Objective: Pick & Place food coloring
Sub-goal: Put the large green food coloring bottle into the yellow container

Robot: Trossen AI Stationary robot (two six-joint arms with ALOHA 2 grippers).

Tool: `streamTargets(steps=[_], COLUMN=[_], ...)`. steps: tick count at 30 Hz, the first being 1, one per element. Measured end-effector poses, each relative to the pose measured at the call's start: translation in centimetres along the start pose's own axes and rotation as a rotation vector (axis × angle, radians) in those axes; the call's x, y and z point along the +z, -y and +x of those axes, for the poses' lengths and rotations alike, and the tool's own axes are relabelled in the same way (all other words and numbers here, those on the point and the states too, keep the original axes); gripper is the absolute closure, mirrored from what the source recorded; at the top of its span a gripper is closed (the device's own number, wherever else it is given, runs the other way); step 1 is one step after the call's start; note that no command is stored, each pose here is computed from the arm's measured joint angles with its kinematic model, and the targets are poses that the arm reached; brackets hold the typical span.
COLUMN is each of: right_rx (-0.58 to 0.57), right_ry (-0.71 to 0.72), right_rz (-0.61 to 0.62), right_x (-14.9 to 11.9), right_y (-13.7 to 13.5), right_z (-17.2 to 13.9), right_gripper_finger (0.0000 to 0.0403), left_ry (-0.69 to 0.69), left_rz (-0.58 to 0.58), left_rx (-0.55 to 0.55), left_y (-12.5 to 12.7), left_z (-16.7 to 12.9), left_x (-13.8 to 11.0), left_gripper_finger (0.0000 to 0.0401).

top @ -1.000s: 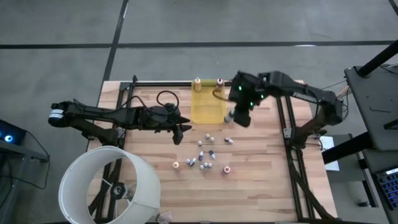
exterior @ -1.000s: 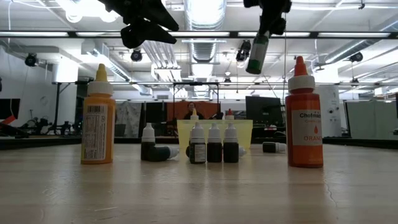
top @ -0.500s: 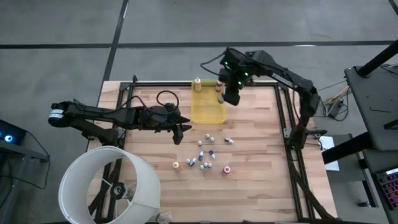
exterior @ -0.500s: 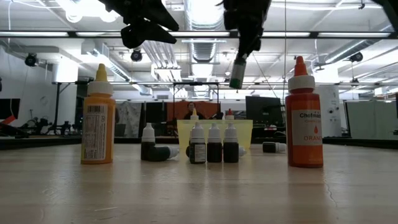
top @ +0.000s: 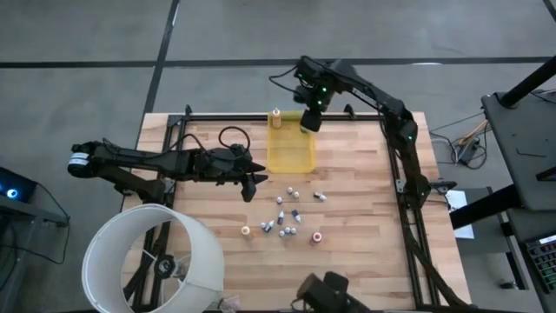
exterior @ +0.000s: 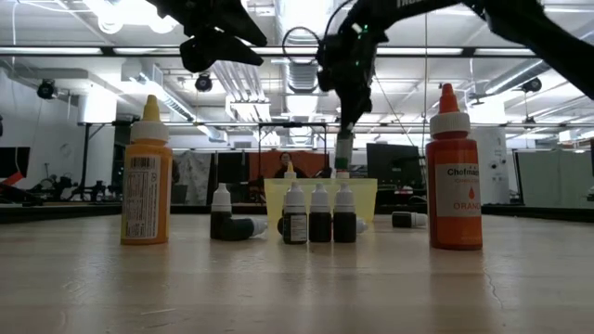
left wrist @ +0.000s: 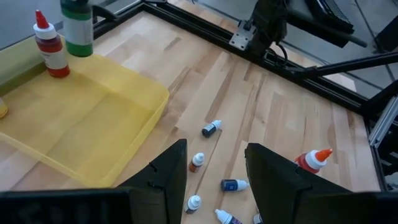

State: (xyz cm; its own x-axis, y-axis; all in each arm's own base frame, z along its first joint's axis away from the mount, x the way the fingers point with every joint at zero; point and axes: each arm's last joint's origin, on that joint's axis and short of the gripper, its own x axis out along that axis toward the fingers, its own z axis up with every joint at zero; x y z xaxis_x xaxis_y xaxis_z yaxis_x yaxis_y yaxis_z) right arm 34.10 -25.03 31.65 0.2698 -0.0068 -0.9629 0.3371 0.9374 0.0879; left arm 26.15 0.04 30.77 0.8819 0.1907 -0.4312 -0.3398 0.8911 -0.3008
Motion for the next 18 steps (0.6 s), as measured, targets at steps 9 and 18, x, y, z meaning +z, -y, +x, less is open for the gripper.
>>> streamTargets(steps=[9,18], right_rx=[-0.059,-0.088], right_ry=[-0.052,-0.027], right_rz=[0.047,0.051], right_x=[0.0,0.2], right_y=[2.2,2.8], right_z=[1.7,1.9], right_gripper_finger=[0.0291,0.0291], left_ry=[-0.006,-0.003], left_rz=[-0.002,-0.026], left_rx=[0.032,0.035], left_y=[-0.2,-0.3], left_z=[0.1,0.2], left_x=[-0.4,-0.4], left_gripper_finger=[0.0266,0.0266])
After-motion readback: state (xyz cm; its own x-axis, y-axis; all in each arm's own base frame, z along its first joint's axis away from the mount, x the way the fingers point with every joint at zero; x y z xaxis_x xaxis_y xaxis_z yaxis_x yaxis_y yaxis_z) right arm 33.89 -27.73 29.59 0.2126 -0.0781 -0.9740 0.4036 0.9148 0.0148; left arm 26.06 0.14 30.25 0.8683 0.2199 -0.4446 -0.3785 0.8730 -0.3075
